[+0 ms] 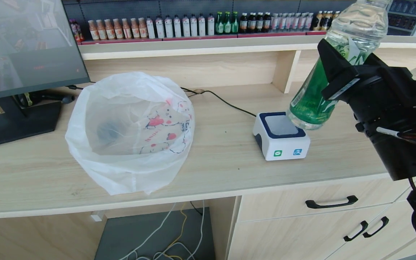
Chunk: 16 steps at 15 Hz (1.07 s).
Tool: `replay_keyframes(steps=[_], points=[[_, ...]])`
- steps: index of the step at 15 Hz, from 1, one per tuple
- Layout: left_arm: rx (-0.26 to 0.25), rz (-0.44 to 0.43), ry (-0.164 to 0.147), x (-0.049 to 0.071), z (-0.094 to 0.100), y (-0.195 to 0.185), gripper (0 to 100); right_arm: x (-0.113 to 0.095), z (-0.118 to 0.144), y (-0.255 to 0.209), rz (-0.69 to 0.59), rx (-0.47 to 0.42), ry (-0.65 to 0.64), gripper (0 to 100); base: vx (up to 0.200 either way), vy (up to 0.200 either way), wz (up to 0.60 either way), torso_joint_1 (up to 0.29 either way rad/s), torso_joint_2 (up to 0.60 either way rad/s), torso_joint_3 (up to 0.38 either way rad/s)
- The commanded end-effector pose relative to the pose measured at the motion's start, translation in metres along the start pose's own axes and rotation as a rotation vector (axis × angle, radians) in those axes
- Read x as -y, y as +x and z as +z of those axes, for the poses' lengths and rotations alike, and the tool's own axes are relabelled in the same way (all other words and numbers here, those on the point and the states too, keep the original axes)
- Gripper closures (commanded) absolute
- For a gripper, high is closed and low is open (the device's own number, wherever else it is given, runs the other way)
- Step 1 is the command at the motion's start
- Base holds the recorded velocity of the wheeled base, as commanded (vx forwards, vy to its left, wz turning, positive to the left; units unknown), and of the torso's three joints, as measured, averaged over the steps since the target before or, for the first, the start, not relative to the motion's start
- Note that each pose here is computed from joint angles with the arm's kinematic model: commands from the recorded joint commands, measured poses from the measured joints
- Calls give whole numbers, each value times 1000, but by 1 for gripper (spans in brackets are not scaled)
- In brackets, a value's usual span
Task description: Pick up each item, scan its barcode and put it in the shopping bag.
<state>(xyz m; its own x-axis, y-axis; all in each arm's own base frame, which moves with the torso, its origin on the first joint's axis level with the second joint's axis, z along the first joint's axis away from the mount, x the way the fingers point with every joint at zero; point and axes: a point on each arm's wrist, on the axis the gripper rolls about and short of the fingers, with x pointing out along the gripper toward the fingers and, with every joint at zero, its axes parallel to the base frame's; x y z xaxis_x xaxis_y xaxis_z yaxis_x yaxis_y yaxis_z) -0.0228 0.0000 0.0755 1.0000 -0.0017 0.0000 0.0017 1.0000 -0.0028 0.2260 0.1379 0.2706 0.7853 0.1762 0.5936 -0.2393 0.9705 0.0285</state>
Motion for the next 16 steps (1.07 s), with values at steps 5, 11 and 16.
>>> replay_keyframes(steps=[5,11,16], points=[[0,0,-2,0,0,0,0,0,4,-2,5,5,15,100,0,200,0,4,0,1],[0,0,0,0,0,0,0,1,7,-2,2,13,20,100,0,200,0,2,1,2],[0,0,0,0,0,0,0,1,8,-2,3,15,24,100,0,160,0,2,-1,2]])
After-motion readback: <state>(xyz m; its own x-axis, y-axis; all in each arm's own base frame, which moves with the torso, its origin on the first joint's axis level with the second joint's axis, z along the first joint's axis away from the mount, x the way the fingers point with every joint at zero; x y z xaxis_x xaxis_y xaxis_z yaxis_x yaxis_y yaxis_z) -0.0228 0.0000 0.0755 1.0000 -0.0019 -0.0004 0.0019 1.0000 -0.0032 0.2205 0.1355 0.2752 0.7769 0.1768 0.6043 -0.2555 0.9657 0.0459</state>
